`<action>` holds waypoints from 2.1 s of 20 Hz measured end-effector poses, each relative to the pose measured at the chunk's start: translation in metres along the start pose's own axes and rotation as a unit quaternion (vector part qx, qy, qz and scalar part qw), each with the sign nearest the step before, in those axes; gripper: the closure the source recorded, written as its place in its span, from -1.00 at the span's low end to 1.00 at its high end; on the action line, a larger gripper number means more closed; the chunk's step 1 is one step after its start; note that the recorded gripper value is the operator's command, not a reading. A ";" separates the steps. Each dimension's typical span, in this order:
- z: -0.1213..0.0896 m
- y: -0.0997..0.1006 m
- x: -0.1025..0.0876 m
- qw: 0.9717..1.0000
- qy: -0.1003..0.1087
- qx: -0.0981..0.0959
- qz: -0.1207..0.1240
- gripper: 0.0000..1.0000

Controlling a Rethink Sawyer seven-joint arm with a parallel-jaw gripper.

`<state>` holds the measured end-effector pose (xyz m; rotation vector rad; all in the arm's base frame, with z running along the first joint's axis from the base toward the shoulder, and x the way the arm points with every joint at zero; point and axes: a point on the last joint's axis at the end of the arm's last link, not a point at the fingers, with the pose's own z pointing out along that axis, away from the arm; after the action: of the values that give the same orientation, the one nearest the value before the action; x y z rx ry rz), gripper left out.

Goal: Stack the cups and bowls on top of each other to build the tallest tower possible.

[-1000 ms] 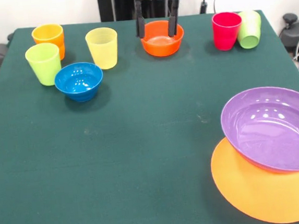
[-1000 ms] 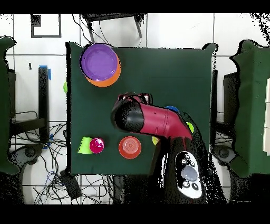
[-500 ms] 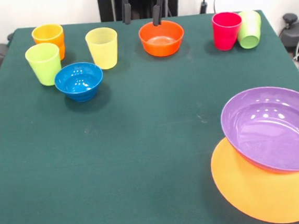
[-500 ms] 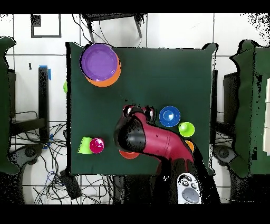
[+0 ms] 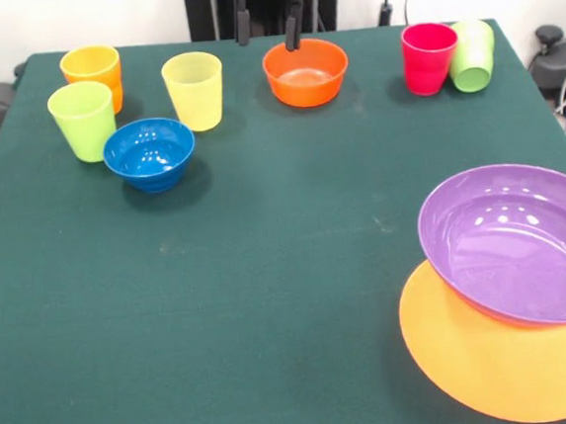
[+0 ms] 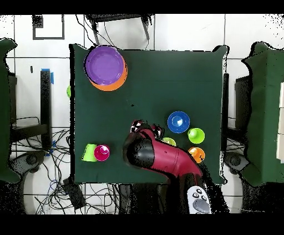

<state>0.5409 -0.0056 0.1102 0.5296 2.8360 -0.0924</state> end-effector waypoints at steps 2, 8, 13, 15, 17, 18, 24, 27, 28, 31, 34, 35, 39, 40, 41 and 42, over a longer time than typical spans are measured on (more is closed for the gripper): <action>0.008 -0.005 0.005 1.000 -0.001 0.001 0.021 -1.00; 0.038 -0.024 0.016 0.997 -0.006 0.000 0.076 -1.00; 0.057 -0.025 0.030 0.996 0.001 0.001 0.091 -1.00; 0.063 -0.021 0.039 0.996 0.009 0.001 0.091 -1.00; 0.065 -0.015 0.047 0.996 0.017 0.000 0.088 -1.00; 0.064 -0.010 0.053 0.996 0.020 -0.001 0.086 -1.00; 0.054 0.022 0.085 0.997 0.036 -0.005 0.070 -1.00; 0.047 0.031 0.095 0.997 0.036 -0.003 0.066 -1.00; 0.046 0.032 0.096 0.997 0.036 -0.003 0.066 -1.00; 0.043 0.034 0.098 0.997 0.035 -0.003 0.069 -1.00; 0.042 0.032 0.098 0.997 0.034 -0.001 0.073 -1.00; 0.042 0.030 0.098 0.997 0.034 0.001 0.074 -1.00; 0.045 0.025 0.098 0.997 0.029 0.004 0.077 -1.00; 0.046 0.024 0.097 0.997 0.025 0.004 0.078 -1.00; 0.047 0.023 0.097 0.997 0.022 0.004 0.079 -1.00; 0.049 0.022 0.097 0.997 0.021 0.004 0.079 -1.00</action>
<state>0.4728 0.0439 0.0376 0.7646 2.8216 -0.0637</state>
